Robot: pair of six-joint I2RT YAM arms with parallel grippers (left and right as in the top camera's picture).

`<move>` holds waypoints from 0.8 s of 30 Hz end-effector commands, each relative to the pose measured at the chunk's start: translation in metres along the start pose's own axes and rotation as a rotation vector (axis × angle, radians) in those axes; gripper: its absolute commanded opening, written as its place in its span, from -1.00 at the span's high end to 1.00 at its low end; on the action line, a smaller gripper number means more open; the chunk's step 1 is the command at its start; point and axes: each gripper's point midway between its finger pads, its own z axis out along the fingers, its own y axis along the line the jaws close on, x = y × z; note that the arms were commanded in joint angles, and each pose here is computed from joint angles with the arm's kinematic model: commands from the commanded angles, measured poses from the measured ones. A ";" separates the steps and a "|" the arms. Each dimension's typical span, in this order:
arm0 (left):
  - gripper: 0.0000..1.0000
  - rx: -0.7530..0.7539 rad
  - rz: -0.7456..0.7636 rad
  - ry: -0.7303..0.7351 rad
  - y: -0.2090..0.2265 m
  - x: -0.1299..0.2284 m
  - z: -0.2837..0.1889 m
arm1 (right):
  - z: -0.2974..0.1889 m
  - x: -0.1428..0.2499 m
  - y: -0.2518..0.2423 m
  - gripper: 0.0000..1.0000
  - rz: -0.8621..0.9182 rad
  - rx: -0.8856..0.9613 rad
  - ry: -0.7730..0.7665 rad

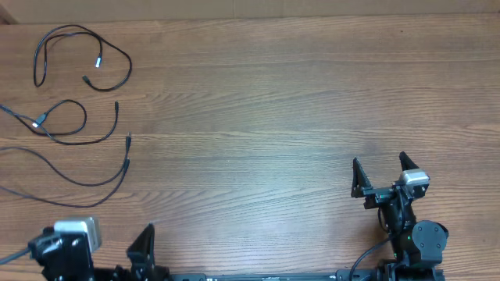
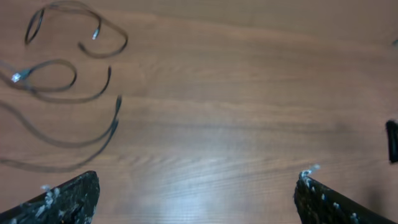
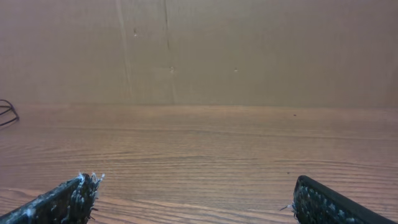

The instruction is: Untangle cables

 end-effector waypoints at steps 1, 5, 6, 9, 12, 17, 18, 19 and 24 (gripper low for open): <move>-1.00 0.049 0.060 -0.002 -0.007 0.003 0.008 | 0.000 0.001 -0.001 -1.00 -0.002 0.005 -0.006; -0.99 0.070 0.168 -0.035 -0.008 0.008 0.025 | 0.000 0.001 -0.001 -0.99 -0.002 0.005 -0.006; -0.99 0.072 0.187 -0.049 -0.007 0.010 0.029 | 0.000 0.001 -0.001 -1.00 -0.002 0.005 -0.006; -0.99 0.070 0.210 -0.106 -0.004 0.015 0.048 | 0.000 0.001 -0.001 -1.00 -0.002 0.005 -0.006; -0.99 0.052 0.213 -0.154 0.002 0.022 0.071 | 0.000 0.001 -0.001 -1.00 -0.002 0.005 -0.006; -0.99 0.037 0.226 -0.251 0.010 0.032 0.104 | 0.000 0.001 -0.001 -1.00 -0.002 0.005 -0.006; -0.99 0.033 0.225 -0.267 0.012 0.034 0.109 | 0.000 0.001 -0.001 -1.00 -0.002 0.005 -0.006; -0.99 0.024 0.220 -0.287 0.015 0.038 0.115 | 0.000 0.001 -0.001 -1.00 -0.002 0.005 -0.006; -0.99 -0.016 0.192 -0.314 0.029 0.055 0.135 | 0.000 0.001 -0.001 -1.00 -0.002 0.005 -0.006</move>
